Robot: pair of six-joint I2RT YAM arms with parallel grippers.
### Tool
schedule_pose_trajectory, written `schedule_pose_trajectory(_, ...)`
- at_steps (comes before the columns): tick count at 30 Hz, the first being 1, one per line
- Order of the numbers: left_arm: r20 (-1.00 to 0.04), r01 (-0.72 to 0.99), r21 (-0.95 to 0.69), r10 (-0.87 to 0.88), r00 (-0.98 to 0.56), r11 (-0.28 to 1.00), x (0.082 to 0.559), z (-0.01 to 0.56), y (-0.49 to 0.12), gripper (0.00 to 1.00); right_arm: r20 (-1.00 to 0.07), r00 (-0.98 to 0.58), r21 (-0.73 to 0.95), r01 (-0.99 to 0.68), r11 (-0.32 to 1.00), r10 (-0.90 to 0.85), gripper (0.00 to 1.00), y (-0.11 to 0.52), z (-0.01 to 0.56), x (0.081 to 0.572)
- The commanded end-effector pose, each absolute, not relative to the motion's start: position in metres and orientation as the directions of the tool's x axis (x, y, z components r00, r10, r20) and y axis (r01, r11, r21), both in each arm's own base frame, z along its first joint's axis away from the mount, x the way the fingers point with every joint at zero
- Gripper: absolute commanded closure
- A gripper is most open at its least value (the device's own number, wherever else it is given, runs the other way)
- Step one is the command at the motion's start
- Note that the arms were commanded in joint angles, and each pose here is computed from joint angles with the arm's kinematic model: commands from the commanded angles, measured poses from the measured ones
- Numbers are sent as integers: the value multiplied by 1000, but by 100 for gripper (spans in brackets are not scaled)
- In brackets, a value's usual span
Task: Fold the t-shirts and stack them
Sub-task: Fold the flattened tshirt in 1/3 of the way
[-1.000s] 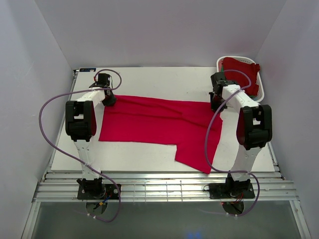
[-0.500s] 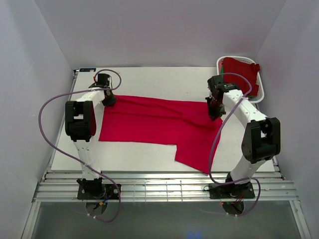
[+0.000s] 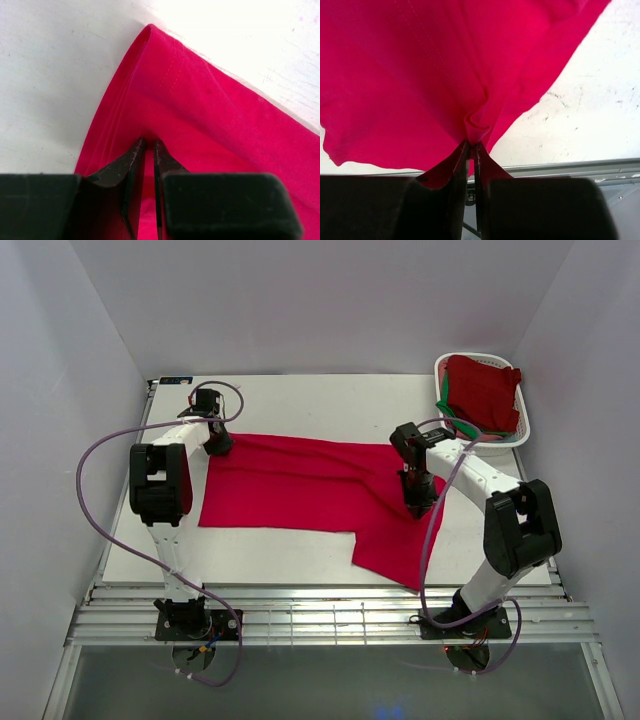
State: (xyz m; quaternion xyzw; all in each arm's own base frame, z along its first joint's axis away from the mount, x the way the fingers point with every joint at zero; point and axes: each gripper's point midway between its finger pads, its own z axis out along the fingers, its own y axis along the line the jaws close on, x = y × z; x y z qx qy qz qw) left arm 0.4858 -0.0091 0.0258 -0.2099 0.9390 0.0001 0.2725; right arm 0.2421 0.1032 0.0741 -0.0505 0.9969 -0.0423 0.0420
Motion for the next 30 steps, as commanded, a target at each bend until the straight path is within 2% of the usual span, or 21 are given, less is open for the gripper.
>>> schedule_pose_trajectory(1, -508, -396, -86, -382, -772, 914, 469, 47, -4, 76, -59, -996, -142, -53, 988, -62, 87, 93, 88, 221)
schedule_pose_trajectory(6, -507, -399, -84, -384, -772, 913, 464, 52, -3, 76, 22, -998, -164, -68, 984, -66, 81, 88, 78, 197)
schedule_pose_trajectory(9, -510, -400, -92, -388, -768, 912, 461, 56, -4, 76, 89, -992, -181, -99, 979, -85, 73, 83, 64, 183)
schedule_pose_trajectory(11, -509, -400, -98, -391, -767, 911, 459, 59, -5, 76, 65, -994, -215, -100, 971, -88, 65, 78, 64, 189)
schedule_pose_trajectory(13, -520, -402, -107, -396, -757, 909, 457, 67, -5, 76, -8, -996, -230, -89, 969, -94, 58, 80, 73, 209)
schedule_pose_trajectory(16, -546, -403, -111, -394, -740, 909, 455, 81, -3, 74, -162, -980, -176, -83, 981, -112, 54, 101, 92, 254)
schedule_pose_trajectory(20, -560, -403, -112, -393, -729, 908, 451, 91, -2, 72, -348, -930, -70, -100, 993, -118, 55, 139, 105, 318)
schedule_pose_trajectory(22, -559, -402, -119, -396, -729, 908, 447, 93, -3, 72, -403, -907, -38, -111, 993, -117, 56, 152, 112, 341)
schedule_pose_trajectory(25, -554, -405, -139, -410, -724, 903, 442, 96, -6, 72, -458, -880, -34, -121, 992, -123, 59, 166, 108, 373)
schedule_pose_trajectory(30, -542, -408, -157, -424, -726, 899, 429, 96, -9, 72, -439, -886, -46, -143, 989, -149, 61, 180, 83, 404)
